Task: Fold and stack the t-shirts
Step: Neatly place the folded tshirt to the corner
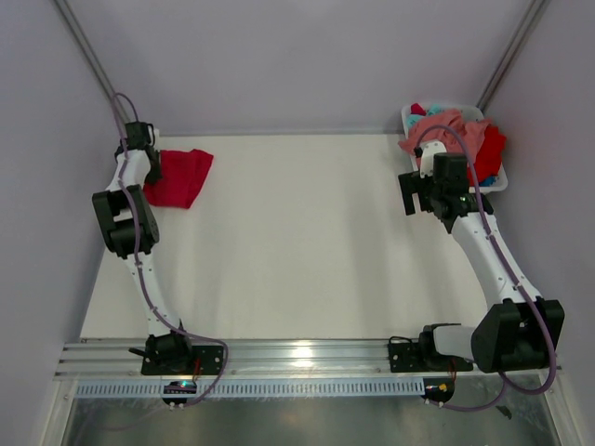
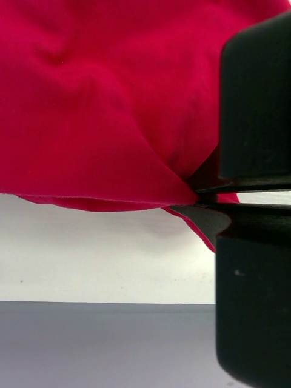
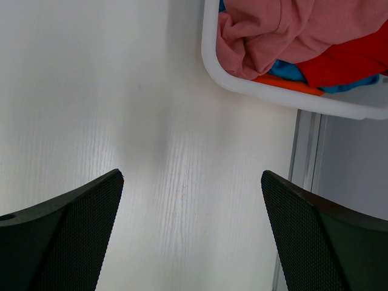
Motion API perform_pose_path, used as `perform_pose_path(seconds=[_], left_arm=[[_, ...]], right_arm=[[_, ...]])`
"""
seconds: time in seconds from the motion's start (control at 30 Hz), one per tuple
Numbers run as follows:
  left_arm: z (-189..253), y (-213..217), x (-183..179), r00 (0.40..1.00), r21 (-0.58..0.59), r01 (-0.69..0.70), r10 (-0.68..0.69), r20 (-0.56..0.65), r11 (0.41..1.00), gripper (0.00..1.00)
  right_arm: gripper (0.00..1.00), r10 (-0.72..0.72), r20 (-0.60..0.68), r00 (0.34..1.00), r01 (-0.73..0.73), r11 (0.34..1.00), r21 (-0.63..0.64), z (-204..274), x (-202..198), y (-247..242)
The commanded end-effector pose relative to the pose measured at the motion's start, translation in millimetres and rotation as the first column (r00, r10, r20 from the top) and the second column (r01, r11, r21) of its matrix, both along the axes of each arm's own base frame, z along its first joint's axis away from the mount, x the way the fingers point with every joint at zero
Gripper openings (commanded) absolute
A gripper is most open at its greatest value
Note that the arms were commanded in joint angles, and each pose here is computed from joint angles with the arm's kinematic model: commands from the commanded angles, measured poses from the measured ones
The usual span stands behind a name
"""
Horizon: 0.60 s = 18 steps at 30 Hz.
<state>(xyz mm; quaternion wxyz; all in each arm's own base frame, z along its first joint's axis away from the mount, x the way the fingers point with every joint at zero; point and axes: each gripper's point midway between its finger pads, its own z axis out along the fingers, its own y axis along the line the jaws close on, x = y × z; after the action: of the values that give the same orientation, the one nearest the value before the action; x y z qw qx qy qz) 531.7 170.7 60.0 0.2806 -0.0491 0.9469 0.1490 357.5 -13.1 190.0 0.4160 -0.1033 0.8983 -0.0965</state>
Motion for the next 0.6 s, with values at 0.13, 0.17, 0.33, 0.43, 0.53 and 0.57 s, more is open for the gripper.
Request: perform_pose_path(seconds=[0.13, 0.17, 0.33, 0.43, 0.53, 0.57], left_arm=[[11, 31, 9, 0.998, 0.06, -0.047, 0.045, 0.033, 0.997, 0.0], [11, 32, 8, 0.998, 0.056, -0.047, 0.045, 0.034, 0.997, 0.0], [13, 44, 3, 0.998, 0.084, -0.062, 0.06, 0.035, 0.995, 0.0], [13, 55, -1, 0.996, 0.075, -0.084, 0.081, 0.032, 0.994, 0.0], [14, 58, -5, 0.995, 0.075, -0.097, 0.095, 0.034, 0.992, 0.0], [14, 60, -6, 0.994, 0.083, -0.104, 0.101, 0.034, 0.991, 0.0]], right_arm=[[0.99, 0.001, 0.02, 1.0, -0.001, 1.0, -0.004, 8, -1, 0], [0.99, 0.002, 0.016, 1.0, -0.002, 1.0, -0.006, 6, 0, 1], [0.99, 0.001, 0.014, 1.0, -0.001, 1.0, 0.003, 5, 3, 2], [0.99, 0.005, 0.015, 1.0, -0.005, 1.0, 0.017, 3, 4, 4], [1.0, 0.008, 0.004, 1.0, -0.009, 0.999, 0.034, 1, 6, 7], [0.99, 0.013, 0.0, 1.0, -0.013, 0.999, 0.04, 1, 6, 9]])
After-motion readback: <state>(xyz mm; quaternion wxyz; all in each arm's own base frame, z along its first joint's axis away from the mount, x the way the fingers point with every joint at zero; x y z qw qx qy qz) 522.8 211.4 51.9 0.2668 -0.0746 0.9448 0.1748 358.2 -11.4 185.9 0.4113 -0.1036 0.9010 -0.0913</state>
